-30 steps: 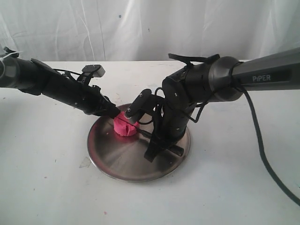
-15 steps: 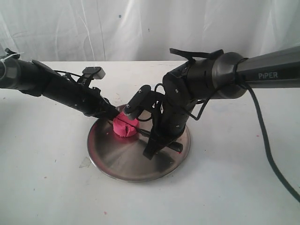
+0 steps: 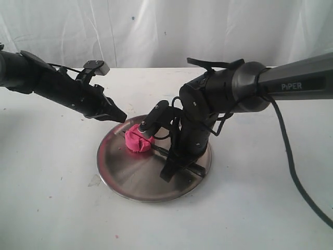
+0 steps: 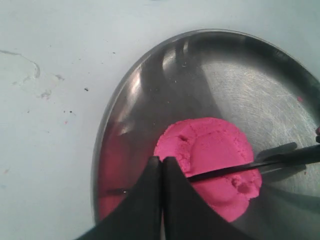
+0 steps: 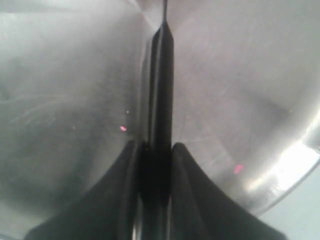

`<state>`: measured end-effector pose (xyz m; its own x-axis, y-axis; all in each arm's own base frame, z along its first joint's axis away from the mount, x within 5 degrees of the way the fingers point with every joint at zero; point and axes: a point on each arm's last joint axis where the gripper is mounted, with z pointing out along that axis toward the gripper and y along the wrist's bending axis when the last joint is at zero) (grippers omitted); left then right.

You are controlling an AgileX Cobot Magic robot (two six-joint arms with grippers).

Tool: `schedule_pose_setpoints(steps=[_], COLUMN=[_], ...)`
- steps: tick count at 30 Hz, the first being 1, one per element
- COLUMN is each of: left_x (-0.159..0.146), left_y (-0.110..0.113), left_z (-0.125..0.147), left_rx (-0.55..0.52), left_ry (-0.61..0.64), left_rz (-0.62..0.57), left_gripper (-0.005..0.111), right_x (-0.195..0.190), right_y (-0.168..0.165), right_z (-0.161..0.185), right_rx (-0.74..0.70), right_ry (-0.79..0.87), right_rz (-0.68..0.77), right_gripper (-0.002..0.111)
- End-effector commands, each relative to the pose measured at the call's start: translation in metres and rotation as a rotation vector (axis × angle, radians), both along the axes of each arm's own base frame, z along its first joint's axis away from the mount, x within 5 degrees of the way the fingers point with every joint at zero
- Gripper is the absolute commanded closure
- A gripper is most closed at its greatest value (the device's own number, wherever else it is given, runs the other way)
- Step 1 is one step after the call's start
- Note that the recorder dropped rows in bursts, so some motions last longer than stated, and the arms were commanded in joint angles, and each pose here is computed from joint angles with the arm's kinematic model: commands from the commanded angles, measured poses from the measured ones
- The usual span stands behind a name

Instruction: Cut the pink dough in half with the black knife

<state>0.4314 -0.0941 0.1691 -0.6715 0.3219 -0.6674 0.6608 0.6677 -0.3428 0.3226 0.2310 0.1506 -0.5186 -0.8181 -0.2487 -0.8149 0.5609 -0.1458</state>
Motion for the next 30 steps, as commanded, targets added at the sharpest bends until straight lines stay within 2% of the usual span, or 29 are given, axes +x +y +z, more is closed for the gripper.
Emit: schedule_pose_setpoints(steps=[1, 13, 30], left_x=[-0.004, -0.004, -0.005], left_y=[-0.001, -0.001, -0.002], left_z=[0.003, 0.003, 0.004], left_rx=[-0.019, -0.023, -0.026], left_ry=[0.015, 0.02, 0.024], left_rz=[-0.014, -0.019, -0.024], left_gripper=[0.107, 0.107, 0.107], right_x=[-0.001, 0.011, 0.008], right_y=[-0.004, 0.004, -0.003], right_z=[0.008, 0.024, 0.014], right_rx=[-0.01, -0.01, -0.155], right_ry=[0.008, 0.002, 0.113], right_rz=[-0.009, -0.015, 0.007], right_gripper=[0.108, 0.108, 0.108])
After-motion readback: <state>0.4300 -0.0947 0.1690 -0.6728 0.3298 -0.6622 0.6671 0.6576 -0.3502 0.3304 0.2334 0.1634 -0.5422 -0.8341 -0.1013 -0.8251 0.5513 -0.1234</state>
